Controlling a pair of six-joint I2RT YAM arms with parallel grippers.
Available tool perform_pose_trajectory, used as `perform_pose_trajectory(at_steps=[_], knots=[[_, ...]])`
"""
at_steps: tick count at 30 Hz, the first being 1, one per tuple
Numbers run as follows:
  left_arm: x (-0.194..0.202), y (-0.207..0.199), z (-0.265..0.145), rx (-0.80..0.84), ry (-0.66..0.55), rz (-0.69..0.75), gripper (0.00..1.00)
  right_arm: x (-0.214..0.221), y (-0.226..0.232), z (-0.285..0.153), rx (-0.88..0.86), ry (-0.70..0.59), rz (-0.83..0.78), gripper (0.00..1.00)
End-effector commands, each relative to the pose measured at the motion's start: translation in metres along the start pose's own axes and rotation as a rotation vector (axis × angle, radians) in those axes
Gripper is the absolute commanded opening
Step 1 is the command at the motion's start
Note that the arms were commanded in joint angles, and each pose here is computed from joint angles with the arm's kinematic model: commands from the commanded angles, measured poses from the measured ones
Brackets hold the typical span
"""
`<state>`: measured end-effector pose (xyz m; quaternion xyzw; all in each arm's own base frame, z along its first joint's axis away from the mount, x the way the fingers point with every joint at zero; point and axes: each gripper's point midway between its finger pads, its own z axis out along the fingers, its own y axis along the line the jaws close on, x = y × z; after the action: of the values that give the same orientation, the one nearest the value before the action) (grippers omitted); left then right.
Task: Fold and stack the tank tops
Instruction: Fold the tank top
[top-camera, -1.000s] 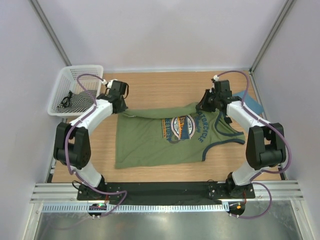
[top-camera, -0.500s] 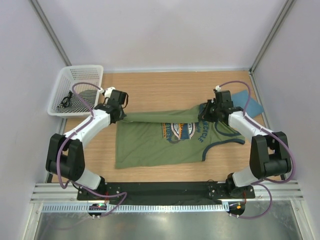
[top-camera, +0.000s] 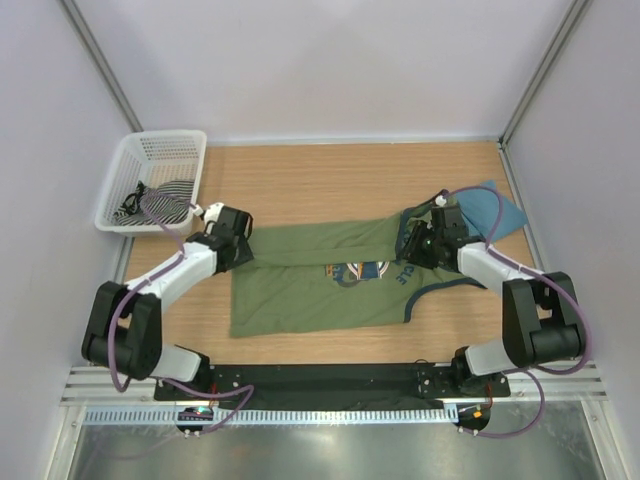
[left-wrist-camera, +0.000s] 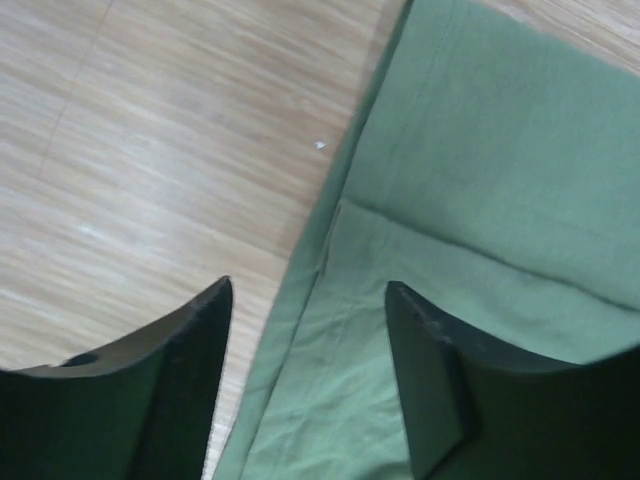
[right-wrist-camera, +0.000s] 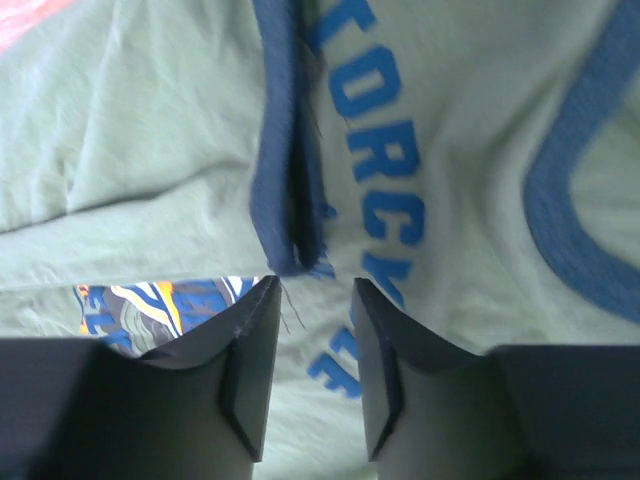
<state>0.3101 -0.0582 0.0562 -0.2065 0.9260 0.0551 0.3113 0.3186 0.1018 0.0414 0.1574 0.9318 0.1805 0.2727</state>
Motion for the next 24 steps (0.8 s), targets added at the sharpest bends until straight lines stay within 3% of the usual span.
perform_pose_trajectory(at_steps=[1,7,15,17,21,24], knots=[[-0.024,-0.004,-0.019,0.06,-0.127,-0.087,0.66,-0.025,0.01,-0.016,-0.03,-0.135,-0.002,0.48],[-0.033,-0.003,-0.03,0.083,-0.17,-0.087,0.69,-0.036,0.02,-0.029,-0.061,-0.185,-0.016,0.61],[-0.037,-0.043,-0.016,0.147,-0.045,0.012,0.6,-0.047,0.036,-0.001,-0.028,-0.079,-0.108,0.42],[-0.034,-0.049,-0.007,0.141,-0.015,0.033,0.59,-0.045,0.036,0.006,-0.016,-0.059,-0.117,0.43],[-0.025,-0.051,0.007,0.118,0.029,0.057,0.59,-0.046,0.042,0.021,-0.006,-0.031,-0.126,0.54],[-0.017,-0.054,0.013,0.118,0.072,0.078,0.58,-0.041,0.043,0.03,0.01,0.004,-0.136,0.51]])
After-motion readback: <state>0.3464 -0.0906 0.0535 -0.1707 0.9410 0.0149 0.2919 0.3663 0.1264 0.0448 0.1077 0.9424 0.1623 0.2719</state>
